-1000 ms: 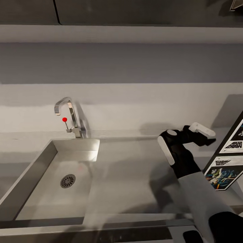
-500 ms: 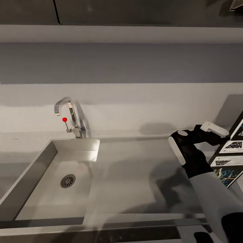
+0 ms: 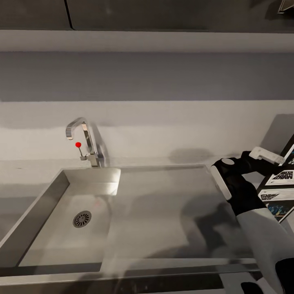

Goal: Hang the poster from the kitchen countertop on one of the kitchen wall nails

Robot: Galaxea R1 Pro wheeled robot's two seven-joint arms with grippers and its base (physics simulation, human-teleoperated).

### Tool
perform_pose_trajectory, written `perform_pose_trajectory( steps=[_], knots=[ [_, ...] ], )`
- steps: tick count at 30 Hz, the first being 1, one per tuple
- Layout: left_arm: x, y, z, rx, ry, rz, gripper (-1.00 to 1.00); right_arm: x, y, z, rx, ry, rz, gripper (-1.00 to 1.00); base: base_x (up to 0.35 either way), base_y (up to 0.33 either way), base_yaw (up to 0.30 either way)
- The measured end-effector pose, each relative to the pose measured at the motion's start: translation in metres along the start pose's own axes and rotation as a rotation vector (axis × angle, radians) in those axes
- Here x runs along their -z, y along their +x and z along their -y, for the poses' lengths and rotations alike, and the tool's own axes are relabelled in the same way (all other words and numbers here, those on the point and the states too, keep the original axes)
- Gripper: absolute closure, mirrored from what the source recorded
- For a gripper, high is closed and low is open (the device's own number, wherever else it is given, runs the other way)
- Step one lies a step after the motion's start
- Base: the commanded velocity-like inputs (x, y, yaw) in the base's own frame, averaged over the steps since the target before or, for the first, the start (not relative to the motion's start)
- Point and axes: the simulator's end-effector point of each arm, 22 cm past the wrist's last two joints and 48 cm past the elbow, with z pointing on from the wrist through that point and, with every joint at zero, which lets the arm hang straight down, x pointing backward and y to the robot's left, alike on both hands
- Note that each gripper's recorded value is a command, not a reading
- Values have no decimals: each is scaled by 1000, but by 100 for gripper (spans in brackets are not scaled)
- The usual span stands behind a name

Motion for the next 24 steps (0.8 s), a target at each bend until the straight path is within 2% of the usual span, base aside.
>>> perform_pose_trajectory(
  steps=[8, 19, 24],
  knots=[
    [0, 0, 0, 0, 0, 0, -100, -18, 26, -7, 69, -20, -39, -100, 0, 0, 0],
    [0, 0, 0, 0, 0, 0, -100, -20, 31, -9, 79, -24, -48, -100, 0, 0, 0],
    [0, 0, 0, -1, 0, 0, -100, -20, 31, -9, 79, -24, -46, -100, 0, 0, -93]
  ],
)
